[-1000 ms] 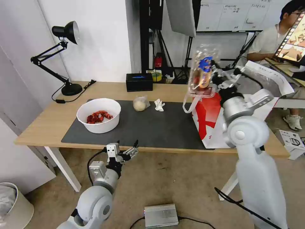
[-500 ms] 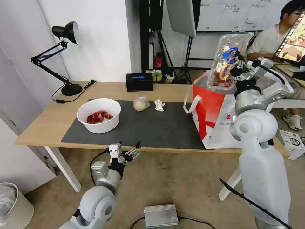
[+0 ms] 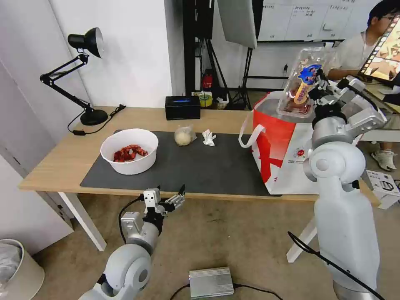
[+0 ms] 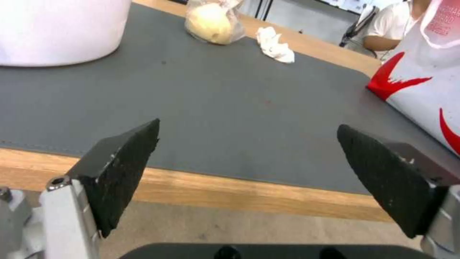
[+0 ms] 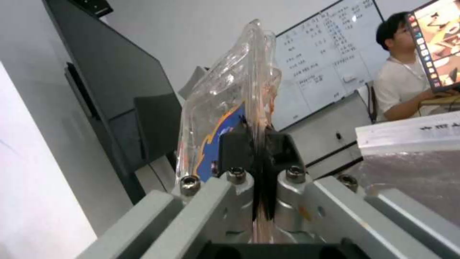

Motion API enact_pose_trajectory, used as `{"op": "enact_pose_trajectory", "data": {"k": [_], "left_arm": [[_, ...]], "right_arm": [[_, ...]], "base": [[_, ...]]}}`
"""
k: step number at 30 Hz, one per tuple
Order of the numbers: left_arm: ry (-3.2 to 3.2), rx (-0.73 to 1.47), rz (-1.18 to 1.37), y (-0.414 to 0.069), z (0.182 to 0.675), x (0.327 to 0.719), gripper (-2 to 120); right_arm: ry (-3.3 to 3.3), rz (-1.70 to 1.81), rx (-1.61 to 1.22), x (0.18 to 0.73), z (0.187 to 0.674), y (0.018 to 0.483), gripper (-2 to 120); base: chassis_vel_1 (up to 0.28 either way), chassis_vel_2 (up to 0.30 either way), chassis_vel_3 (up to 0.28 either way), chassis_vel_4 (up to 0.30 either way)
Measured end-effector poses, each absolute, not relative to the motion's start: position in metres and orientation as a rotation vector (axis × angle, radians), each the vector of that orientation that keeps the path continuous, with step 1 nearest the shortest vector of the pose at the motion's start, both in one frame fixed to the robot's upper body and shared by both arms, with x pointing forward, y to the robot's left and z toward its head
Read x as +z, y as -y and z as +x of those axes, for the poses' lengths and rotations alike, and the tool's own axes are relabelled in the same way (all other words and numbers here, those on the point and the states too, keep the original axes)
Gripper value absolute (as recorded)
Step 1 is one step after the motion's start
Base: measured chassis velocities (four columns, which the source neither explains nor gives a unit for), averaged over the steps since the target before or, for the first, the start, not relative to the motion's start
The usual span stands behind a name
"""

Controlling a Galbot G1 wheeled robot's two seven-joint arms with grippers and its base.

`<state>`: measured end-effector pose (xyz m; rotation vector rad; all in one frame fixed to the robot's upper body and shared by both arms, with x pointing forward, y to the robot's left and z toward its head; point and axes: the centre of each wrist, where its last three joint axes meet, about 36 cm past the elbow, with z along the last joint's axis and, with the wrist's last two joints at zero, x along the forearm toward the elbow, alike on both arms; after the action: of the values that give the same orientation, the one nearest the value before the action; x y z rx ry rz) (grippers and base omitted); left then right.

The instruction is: Pick up the trash from the table and place it into the takeout bag.

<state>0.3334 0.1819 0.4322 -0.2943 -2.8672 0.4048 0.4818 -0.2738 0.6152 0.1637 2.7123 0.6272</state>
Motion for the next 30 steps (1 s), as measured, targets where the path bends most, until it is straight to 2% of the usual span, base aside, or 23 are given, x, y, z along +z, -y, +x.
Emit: {"op": "enact_pose_trajectory", "data": {"k": [14,21,22,24,25,27,28,30], "left_arm": [[2.864,0.413,-0.297,-0.180,0.333,0.431,100],[2.862,0.419,-0.301,-0.179,0.332,0.431,100],[2.862,0.419,-0.301,-0.179,0.332,0.431,100],[2.861,0.419,-0.301,-0.179,0.332,0.431,100],[2.861,0.419,-0.301,-0.179,0.332,0.431,100],[2.860,0.419,-0.301,-0.178,0.331,0.431,100],[2.860,0.419,-0.301,-0.178,0.331,0.431,100],[2.861,0.421,-0.301,-0.178,0.330,0.432,100]], "right_arm": [[-2.759,0.144,0.695,0.604,0.473,0.275,0],[-2.765,0.123,0.737,0.603,0.468,0.274,25],[-2.765,0.123,0.737,0.603,0.468,0.274,25],[-2.770,0.118,0.746,0.604,0.467,0.275,37],[-2.770,0.118,0.746,0.604,0.467,0.275,37],[-2.773,0.110,0.752,0.604,0.465,0.275,47],[-2.773,0.110,0.752,0.604,0.465,0.275,47],[-2.777,0.097,0.764,0.605,0.463,0.275,59]], "base": [[0.000,0.000,0.000,0.000],[0.000,0.000,0.000,0.000],[0.000,0.000,0.000,0.000],[0.000,0.000,0.000,0.000],[0.000,0.000,0.000,0.000],[0.000,0.000,0.000,0.000],[0.000,0.000,0.000,0.000],[0.000,0.000,0.000,0.000]]}}
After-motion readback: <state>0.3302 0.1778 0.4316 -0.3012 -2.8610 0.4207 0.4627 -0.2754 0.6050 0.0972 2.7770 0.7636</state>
